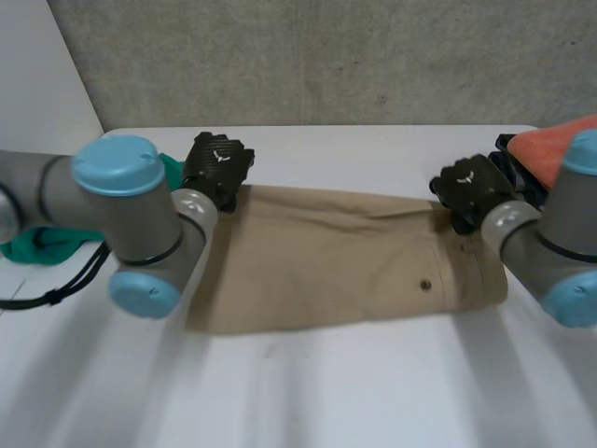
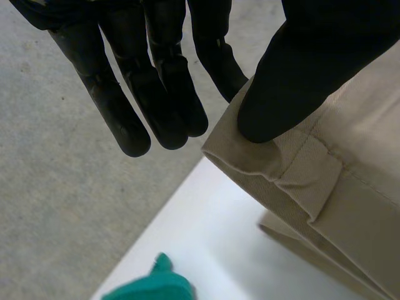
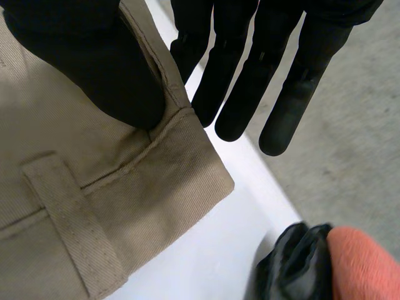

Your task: Fold the laundry.

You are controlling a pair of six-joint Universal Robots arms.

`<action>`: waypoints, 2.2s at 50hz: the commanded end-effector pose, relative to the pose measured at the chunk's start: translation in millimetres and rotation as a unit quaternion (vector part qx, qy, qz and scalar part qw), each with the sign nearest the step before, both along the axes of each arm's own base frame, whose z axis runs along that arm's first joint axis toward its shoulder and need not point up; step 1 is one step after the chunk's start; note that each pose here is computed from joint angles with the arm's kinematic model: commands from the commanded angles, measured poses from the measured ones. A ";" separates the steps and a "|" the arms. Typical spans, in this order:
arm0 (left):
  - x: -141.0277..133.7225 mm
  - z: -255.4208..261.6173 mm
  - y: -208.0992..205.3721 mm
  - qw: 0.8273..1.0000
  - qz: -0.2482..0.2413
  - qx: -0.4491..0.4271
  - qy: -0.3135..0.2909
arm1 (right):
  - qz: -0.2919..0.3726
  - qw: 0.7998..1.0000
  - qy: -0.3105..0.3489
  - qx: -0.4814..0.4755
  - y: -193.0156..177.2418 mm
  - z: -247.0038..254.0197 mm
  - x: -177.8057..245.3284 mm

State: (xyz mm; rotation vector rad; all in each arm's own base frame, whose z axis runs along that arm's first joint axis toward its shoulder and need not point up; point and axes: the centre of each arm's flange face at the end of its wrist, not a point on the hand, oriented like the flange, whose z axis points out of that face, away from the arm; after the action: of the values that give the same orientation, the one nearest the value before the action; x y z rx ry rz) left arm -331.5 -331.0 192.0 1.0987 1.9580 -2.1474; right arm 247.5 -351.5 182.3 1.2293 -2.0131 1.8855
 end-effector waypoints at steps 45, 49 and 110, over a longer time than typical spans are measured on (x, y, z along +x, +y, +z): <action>21.7 13.1 46.5 0.995 -0.001 0.022 0.097 | -0.127 0.991 0.049 0.020 5.7 -18.0 -80.7; 27.2 25.4 53.7 0.994 0.000 0.015 0.107 | -0.100 0.992 0.080 -0.022 9.0 1.0 -75.6; 54.3 14.8 78.7 0.991 0.016 0.057 0.120 | -0.047 0.995 -0.025 0.089 -14.6 -66.2 -138.4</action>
State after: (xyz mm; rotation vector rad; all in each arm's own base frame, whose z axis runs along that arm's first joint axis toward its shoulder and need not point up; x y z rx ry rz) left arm -276.1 -251.3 206.7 0.8486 2.2089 -2.2641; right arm 110.5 -356.5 126.9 1.0895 -2.3326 1.7030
